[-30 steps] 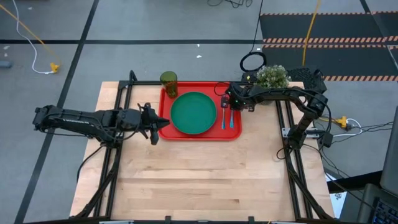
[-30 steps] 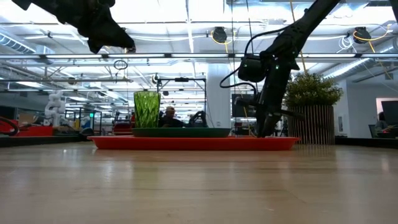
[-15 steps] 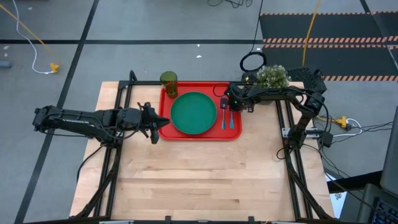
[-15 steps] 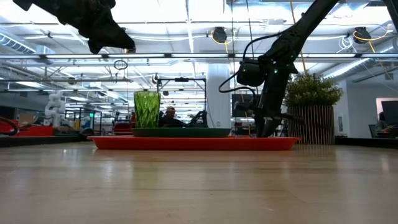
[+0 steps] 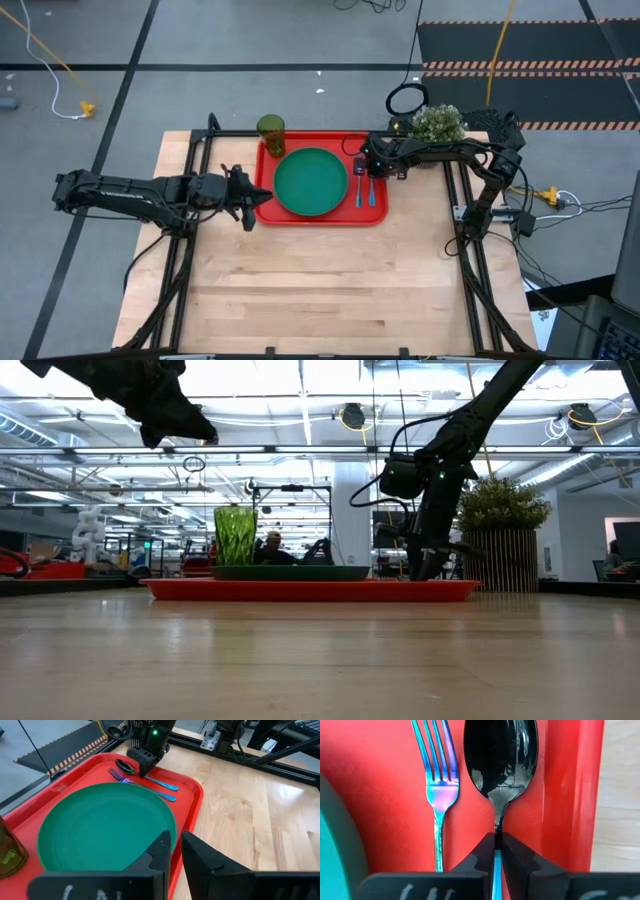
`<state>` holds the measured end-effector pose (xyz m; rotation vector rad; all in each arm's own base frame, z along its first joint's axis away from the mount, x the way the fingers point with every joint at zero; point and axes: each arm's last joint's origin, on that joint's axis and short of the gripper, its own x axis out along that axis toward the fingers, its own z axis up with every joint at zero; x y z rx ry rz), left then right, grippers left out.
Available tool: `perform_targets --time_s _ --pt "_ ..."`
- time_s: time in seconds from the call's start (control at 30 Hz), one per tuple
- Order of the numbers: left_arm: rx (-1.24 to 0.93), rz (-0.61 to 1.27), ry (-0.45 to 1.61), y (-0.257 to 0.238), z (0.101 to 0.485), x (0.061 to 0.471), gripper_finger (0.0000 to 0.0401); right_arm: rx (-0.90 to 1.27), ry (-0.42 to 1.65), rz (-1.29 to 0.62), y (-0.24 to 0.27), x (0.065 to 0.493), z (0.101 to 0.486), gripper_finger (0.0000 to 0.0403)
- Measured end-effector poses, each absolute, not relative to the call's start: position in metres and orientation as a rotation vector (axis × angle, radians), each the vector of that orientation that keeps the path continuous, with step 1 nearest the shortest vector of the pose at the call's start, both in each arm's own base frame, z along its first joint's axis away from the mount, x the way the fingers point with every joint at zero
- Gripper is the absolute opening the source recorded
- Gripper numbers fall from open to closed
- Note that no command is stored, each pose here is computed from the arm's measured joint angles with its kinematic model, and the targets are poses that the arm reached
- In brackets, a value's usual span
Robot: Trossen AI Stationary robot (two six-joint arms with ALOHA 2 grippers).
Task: Pick and place plate/cup/fork/spoon on tray
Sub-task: Put the blue spoon on the orange serving tray to the right of the blue fork, then return to Home Position
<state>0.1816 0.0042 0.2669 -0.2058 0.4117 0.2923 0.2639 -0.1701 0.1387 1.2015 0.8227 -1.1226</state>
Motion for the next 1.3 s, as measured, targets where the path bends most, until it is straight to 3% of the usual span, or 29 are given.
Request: perform_targets --time_s 0.47,0.93,1.3 --pt "-0.276 0.307 0.400 0.004 0.267 0.182 0.0049 1.175 0.836 -1.101 -0.170 0.264 0.139 0.0025" --pt "-0.336 0.324 0.390 0.004 0.267 0.182 0.0049 1.186 0.797 -1.097 -0.170 0.261 0.151 0.0147" --pt "-0.289 0.323 0.416 0.004 0.265 0.181 0.0049 1.021 0.703 -0.848 -0.167 0.245 0.209 0.0171"
